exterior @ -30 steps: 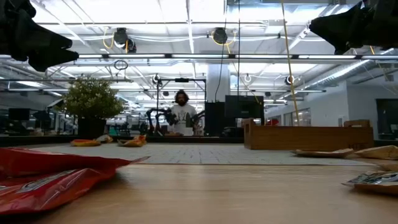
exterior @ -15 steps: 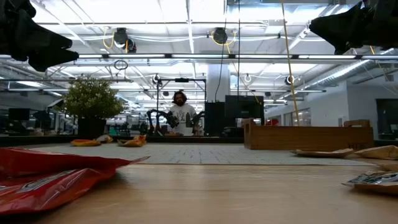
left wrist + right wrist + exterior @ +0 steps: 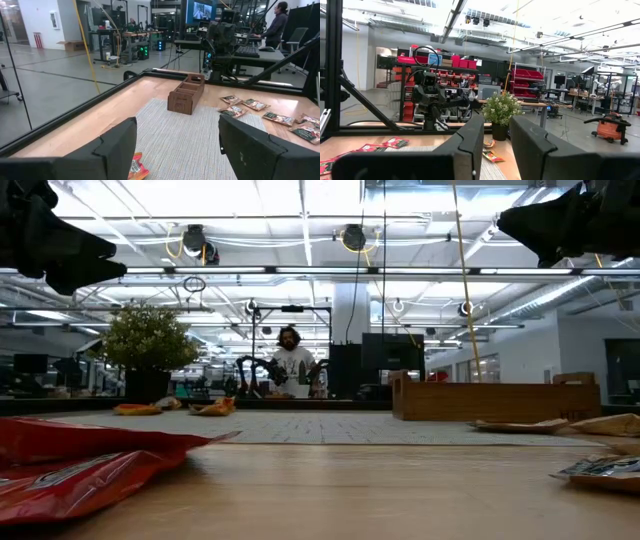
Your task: Pick & Place Tea
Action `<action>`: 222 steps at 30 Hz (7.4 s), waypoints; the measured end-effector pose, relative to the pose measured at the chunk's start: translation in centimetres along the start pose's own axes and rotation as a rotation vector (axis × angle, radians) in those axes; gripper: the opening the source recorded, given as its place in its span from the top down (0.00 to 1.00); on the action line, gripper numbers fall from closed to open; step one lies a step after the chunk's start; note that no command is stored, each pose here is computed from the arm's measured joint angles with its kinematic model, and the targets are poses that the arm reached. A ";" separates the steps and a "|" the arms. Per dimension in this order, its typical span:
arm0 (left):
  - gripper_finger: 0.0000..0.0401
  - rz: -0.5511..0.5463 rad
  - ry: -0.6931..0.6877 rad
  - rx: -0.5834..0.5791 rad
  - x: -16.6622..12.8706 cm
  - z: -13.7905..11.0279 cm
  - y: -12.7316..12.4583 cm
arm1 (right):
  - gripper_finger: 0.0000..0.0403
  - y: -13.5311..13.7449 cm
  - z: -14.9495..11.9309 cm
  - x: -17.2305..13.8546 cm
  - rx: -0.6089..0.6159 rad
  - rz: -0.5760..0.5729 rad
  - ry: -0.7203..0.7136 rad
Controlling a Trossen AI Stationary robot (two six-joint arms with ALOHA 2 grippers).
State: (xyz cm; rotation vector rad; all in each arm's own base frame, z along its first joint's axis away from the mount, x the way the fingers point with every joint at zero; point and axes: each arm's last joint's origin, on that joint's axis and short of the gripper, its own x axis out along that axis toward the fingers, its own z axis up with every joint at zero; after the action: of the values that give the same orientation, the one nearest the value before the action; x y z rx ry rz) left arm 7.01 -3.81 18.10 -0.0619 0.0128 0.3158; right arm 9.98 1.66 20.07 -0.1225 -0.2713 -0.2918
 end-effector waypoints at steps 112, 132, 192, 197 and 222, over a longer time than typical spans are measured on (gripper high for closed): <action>0.30 0.477 -0.154 -0.420 0.3 0.4 1.7 | 0.80 0.0 0.0 0.0 0.000 0.000 0.000; 0.95 0.397 -0.089 -0.459 3.2 0.1 2.6 | 0.80 0.0 0.0 0.0 0.000 0.000 0.001; 1.00 0.822 1.158 -0.274 18.9 -5.6 13.2 | 0.80 0.0 0.0 0.0 0.000 0.000 0.000; 1.00 0.706 1.173 -0.300 19.6 -5.2 12.5 | 0.80 0.0 0.0 0.0 0.000 0.000 0.000; 0.96 0.604 1.165 -0.174 22.3 -2.3 11.3 | 0.80 0.0 0.0 0.0 0.000 0.000 0.000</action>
State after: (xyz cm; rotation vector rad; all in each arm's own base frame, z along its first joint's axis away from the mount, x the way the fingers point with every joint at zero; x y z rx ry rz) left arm 24.68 13.68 14.62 -0.4129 1.1781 0.8471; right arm 9.98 1.66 20.07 -0.1225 -0.2710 -0.2921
